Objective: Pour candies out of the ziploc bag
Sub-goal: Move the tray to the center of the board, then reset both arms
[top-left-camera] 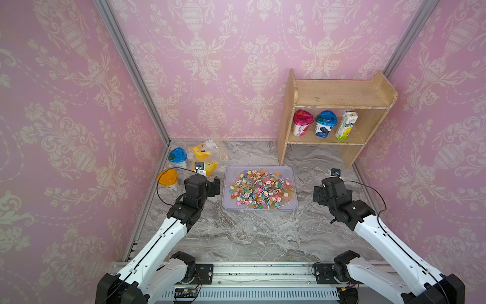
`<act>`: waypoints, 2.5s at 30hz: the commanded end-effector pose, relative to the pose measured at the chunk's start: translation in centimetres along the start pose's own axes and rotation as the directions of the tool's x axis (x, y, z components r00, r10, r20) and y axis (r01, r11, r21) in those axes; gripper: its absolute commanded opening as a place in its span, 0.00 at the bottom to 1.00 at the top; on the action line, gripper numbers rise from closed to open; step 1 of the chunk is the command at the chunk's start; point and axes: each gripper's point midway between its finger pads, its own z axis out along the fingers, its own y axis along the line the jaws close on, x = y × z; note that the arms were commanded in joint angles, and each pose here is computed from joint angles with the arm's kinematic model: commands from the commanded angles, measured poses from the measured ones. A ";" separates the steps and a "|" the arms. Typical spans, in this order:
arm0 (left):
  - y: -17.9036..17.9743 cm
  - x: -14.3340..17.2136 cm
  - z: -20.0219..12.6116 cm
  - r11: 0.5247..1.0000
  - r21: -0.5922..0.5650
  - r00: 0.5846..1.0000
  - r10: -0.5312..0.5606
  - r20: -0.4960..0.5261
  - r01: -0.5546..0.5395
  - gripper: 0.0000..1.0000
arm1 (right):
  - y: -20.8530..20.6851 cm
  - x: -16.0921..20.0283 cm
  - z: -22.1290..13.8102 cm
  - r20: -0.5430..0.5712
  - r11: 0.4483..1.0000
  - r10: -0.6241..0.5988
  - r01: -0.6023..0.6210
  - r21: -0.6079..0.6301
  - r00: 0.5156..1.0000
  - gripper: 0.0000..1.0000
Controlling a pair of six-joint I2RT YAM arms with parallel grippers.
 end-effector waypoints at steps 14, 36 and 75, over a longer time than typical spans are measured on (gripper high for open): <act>4.6 3.3 0.1 0.966 -0.248 0.997 0.078 0.025 -0.069 0.99 | -2.1 1.0 -1.0 0.238 1.000 0.012 -0.011 -0.005 0.971 1.00; 7.7 8.4 0.6 0.907 -0.407 0.987 0.150 0.063 -0.112 0.99 | -2.5 6.1 0.7 0.280 1.000 -0.006 0.010 -0.014 0.960 1.00; 7.7 9.3 -2.1 0.854 -0.474 0.971 0.238 -0.014 -0.216 0.99 | -1.9 6.3 0.5 0.283 0.997 -0.051 0.066 -0.046 0.958 1.00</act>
